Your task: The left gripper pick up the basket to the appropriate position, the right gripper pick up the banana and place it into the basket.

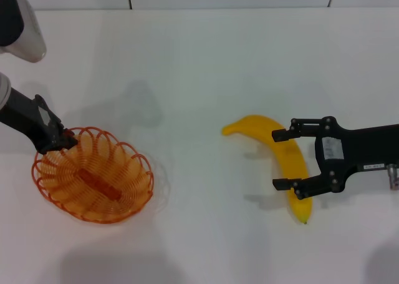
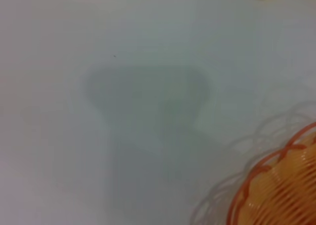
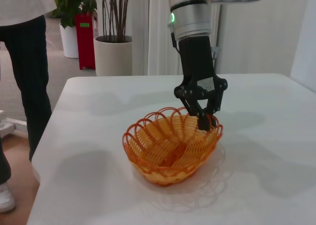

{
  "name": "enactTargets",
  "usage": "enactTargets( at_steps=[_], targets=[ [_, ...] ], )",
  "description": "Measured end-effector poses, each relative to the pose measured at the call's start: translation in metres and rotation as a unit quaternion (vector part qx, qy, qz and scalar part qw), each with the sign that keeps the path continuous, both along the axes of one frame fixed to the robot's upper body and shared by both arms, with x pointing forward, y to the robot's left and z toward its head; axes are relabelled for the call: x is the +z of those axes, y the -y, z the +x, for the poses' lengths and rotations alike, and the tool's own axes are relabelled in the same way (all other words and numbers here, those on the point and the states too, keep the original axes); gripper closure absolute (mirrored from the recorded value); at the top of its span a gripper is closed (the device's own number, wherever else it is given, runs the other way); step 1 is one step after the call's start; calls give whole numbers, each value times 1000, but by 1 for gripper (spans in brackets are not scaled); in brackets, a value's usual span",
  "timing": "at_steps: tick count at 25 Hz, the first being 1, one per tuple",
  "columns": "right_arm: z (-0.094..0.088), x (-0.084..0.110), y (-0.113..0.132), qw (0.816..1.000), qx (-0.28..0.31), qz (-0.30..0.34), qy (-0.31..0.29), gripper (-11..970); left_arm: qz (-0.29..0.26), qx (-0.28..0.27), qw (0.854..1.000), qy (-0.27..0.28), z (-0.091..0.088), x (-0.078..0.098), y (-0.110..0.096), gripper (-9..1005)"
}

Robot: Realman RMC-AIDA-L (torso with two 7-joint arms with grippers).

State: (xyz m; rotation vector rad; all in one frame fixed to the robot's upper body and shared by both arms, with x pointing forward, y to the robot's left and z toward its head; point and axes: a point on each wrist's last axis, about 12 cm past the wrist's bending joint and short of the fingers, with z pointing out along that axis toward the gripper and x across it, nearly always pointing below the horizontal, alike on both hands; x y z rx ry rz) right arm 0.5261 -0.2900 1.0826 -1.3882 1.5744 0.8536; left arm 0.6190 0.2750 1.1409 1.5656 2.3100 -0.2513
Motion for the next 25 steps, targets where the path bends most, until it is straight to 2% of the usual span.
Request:
enactTargets(
  at_steps=[7,15,20,25],
  targets=[
    [-1,0,2,1000,-2,1,-1,162,-11,-6,1000,-14,-5,3,-1,899],
    [-3,-1,5,1000,-8,4,-2,166,-95,-7,995,-41,-28,19,-5,907],
    [-4,-1,5,1000,-10,4,-3,168,-128,61,988,-66,-29,21,0,914],
    [-3,-1,5,1000,-9,5,-3,171,-153,123,978,-70,-21,21,3,914]
  ],
)
